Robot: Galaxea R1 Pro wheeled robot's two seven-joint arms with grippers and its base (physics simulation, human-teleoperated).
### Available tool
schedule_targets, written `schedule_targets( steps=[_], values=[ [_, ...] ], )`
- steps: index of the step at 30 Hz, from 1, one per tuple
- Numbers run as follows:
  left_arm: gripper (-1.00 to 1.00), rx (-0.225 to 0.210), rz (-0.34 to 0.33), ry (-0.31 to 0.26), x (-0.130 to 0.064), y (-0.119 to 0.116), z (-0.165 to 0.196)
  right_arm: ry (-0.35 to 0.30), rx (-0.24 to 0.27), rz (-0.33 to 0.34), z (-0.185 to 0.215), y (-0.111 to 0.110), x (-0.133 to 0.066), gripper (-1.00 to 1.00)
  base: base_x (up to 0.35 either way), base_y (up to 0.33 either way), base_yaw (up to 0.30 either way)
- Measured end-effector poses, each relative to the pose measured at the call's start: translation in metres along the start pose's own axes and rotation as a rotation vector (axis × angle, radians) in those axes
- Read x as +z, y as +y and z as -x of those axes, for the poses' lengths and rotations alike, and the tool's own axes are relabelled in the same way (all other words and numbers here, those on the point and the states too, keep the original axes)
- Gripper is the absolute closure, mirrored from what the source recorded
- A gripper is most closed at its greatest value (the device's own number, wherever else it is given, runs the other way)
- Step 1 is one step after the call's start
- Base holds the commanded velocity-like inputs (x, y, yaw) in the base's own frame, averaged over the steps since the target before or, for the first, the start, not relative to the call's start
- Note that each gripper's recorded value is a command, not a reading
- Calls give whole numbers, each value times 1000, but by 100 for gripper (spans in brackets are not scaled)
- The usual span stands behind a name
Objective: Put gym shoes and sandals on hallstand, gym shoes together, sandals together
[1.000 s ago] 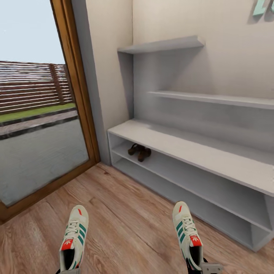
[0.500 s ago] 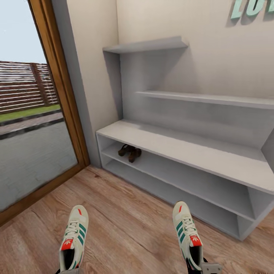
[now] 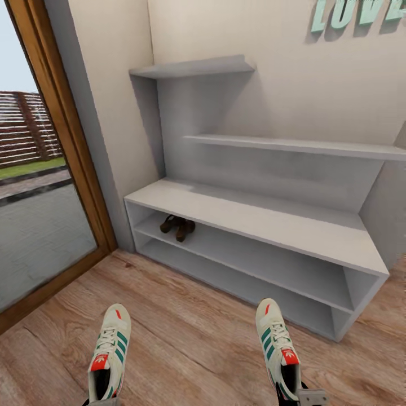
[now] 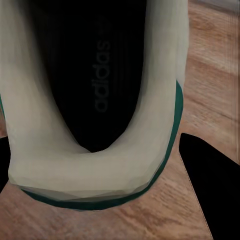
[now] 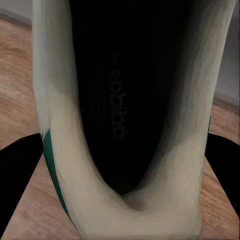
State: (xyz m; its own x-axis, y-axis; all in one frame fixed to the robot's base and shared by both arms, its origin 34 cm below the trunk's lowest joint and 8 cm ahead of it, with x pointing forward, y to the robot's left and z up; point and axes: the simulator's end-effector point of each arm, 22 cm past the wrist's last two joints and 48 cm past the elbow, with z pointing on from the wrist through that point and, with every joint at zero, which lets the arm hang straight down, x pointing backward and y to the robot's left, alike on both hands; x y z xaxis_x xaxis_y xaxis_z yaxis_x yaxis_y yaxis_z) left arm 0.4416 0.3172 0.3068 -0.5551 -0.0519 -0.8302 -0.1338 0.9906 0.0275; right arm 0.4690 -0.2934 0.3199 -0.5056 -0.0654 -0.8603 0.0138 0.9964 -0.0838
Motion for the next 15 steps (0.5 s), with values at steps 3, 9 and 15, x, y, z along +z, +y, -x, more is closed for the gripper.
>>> schedule_targets(
  steps=[3,9,15],
  values=[
    [100,0,0,0,0,0,0,0,0,0,0,0,0,100,0,0,-195],
    [100,0,0,0,0,0,0,0,0,0,0,0,0,100,0,0,-195],
    [100,0,0,0,0,0,0,0,0,0,0,0,0,100,0,0,-195]
  ],
)
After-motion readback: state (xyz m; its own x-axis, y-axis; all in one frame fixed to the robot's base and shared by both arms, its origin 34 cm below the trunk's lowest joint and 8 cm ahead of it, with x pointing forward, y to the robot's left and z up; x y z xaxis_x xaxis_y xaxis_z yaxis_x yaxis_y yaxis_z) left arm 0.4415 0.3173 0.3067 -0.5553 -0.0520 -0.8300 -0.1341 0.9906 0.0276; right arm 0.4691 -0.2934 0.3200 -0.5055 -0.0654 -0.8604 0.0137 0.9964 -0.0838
